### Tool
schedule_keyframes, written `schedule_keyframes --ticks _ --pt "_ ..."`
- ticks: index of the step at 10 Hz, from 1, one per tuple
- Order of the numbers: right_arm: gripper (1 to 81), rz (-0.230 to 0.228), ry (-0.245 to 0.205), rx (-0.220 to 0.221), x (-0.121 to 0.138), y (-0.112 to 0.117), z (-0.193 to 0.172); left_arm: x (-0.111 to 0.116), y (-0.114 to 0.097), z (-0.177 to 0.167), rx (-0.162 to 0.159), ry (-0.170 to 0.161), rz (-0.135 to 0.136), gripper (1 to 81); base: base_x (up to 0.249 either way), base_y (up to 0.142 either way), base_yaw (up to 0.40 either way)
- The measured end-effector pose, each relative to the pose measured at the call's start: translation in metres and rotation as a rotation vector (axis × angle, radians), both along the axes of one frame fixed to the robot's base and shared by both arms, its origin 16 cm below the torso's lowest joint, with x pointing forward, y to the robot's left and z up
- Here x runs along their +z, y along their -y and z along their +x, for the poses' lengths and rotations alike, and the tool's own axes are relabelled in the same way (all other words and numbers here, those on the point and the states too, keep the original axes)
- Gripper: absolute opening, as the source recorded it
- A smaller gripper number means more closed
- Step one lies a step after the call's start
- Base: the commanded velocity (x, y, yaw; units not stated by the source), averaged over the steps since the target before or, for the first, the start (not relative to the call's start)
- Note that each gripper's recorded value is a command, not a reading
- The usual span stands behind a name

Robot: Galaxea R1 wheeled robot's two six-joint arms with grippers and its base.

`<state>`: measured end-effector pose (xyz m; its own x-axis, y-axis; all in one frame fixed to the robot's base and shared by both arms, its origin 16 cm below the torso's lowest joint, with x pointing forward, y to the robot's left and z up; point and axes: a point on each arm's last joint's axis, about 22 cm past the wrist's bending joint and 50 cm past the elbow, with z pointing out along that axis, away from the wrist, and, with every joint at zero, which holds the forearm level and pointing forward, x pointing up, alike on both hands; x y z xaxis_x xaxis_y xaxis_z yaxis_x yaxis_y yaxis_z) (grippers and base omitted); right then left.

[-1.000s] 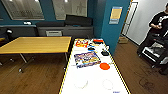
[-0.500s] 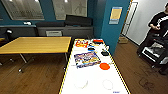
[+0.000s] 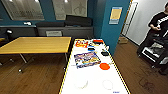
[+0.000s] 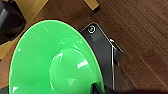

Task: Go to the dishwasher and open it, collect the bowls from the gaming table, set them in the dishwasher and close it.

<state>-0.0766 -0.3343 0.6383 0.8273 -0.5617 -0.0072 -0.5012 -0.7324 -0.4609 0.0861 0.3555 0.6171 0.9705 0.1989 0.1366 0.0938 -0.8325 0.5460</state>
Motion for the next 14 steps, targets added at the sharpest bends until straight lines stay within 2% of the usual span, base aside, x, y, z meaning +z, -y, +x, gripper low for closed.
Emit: schedule_keyframes --ticks 2,4,5,6,8,10,11,12,14 --pt "1.0 0.012 0.037 0.027 -0.008 -0.027 -0.006 0.045 0.003 0.059 0.036 0.056 -0.053 81.1 0.0 0.0 0.0" --pt "1.0 0.026 0.056 0.035 -0.016 -0.047 -0.007 0.084 0.02 0.139 0.058 0.138 -0.112 81.1 0.0 0.0 0.0" --pt "1.0 0.021 0.059 0.043 -0.022 -0.051 -0.01 0.103 0.022 0.176 0.051 0.178 -0.121 81.1 0.0 0.0 0.0" --pt "1.0 0.006 0.057 0.052 -0.028 -0.047 -0.014 0.118 0.023 0.204 0.044 0.193 -0.126 81.1 0.0 0.0 0.0" --pt "1.0 -0.053 0.032 0.079 -0.037 -0.018 -0.032 0.145 0.031 0.243 0.002 0.196 -0.132 81.1 0.0 0.0 0.0" --pt "1.0 -0.143 -0.018 0.088 -0.034 0.044 -0.054 0.161 0.035 0.264 -0.033 0.168 -0.124 81.1 0.0 0.0 0.0" --pt "1.0 -0.188 -0.025 0.096 -0.032 0.074 -0.055 0.167 0.036 0.276 -0.041 0.156 -0.12 81.1 0.0 0.0 0.0" --pt "1.0 -0.2 -0.017 0.086 -0.033 0.082 -0.049 0.172 0.042 0.291 -0.044 0.146 -0.122 81.1 0.0 0.0 0.0" --pt "1.0 -0.148 -0.013 0.062 -0.035 0.055 -0.041 0.18 0.061 0.325 -0.033 0.117 -0.138 81.1 0.0 0.0 0.0"
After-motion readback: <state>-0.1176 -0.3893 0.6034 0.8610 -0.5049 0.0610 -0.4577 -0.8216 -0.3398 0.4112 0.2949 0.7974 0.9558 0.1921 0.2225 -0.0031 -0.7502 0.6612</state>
